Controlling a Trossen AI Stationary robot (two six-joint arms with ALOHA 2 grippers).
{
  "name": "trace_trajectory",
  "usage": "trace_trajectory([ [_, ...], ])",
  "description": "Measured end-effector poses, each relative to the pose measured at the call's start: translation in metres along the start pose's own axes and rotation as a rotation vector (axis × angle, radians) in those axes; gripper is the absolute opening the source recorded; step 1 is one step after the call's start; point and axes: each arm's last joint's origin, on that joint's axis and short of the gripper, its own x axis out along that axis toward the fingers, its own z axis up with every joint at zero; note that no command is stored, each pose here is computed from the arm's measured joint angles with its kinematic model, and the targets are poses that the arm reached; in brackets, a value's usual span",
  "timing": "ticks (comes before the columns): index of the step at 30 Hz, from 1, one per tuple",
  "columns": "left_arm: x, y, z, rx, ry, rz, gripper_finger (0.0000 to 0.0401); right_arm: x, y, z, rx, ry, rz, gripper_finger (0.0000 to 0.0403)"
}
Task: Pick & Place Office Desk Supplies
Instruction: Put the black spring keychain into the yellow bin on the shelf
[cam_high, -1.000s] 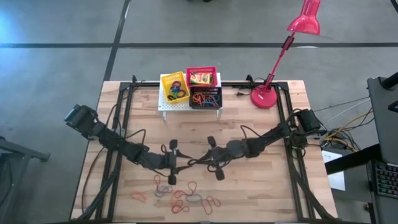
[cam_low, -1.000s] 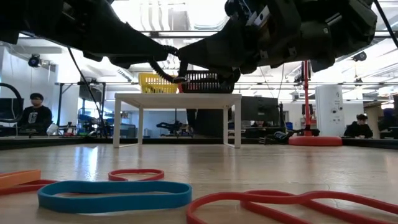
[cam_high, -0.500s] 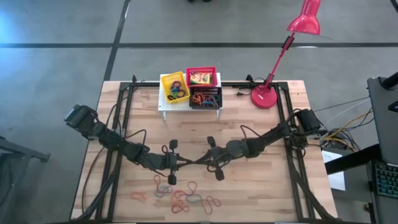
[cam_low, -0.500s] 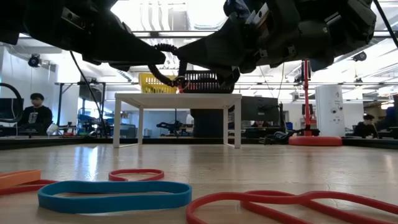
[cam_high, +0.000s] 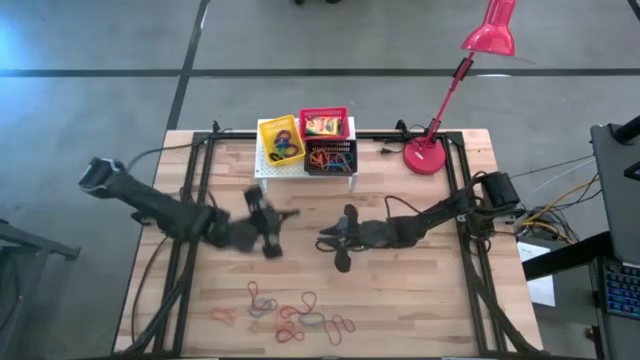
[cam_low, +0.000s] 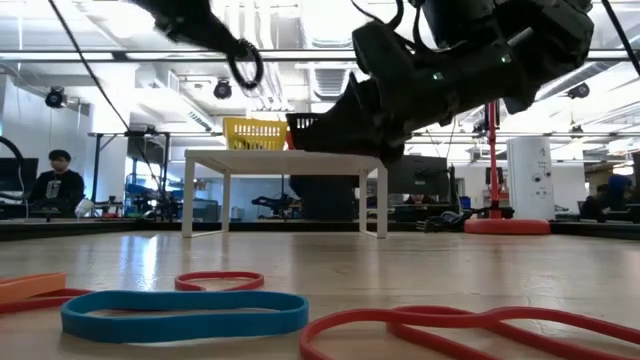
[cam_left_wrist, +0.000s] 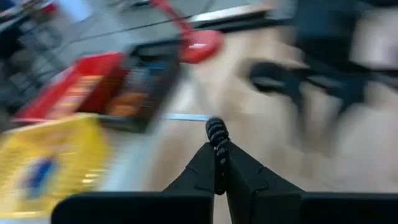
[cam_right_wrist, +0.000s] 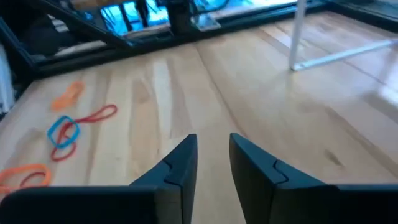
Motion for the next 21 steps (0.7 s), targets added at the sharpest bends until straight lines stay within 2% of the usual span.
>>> trace_trajectory([
  [3,0.005,0.046,0.025,-0.074,0.037,0.095,0.0016,0.002,0.005,-0.002,0.004,-0.052,0.029,0.0086],
  [6,0.02,0.097,0.039,-0.136,0.079,0.125,0.0016,0.004,0.008,-0.004,0.005,-0.09,0.05,0.0078],
  [10,0.049,0.157,0.031,-0.19,0.124,0.109,0.0018,0.007,0.009,-0.007,-0.001,-0.102,0.057,0.0068],
  [12,0.062,0.183,0.019,-0.23,0.169,0.145,0.002,0.008,0.009,-0.009,0.0,-0.102,0.058,0.0065],
  [17,0.086,0.224,-0.009,-0.309,0.272,0.26,0.004,0.011,0.008,-0.015,0.011,-0.093,0.056,0.0065],
  [21,0.098,0.233,-0.017,-0.318,0.293,0.281,0.0079,0.012,0.008,-0.016,0.014,-0.098,0.057,0.0064],
])
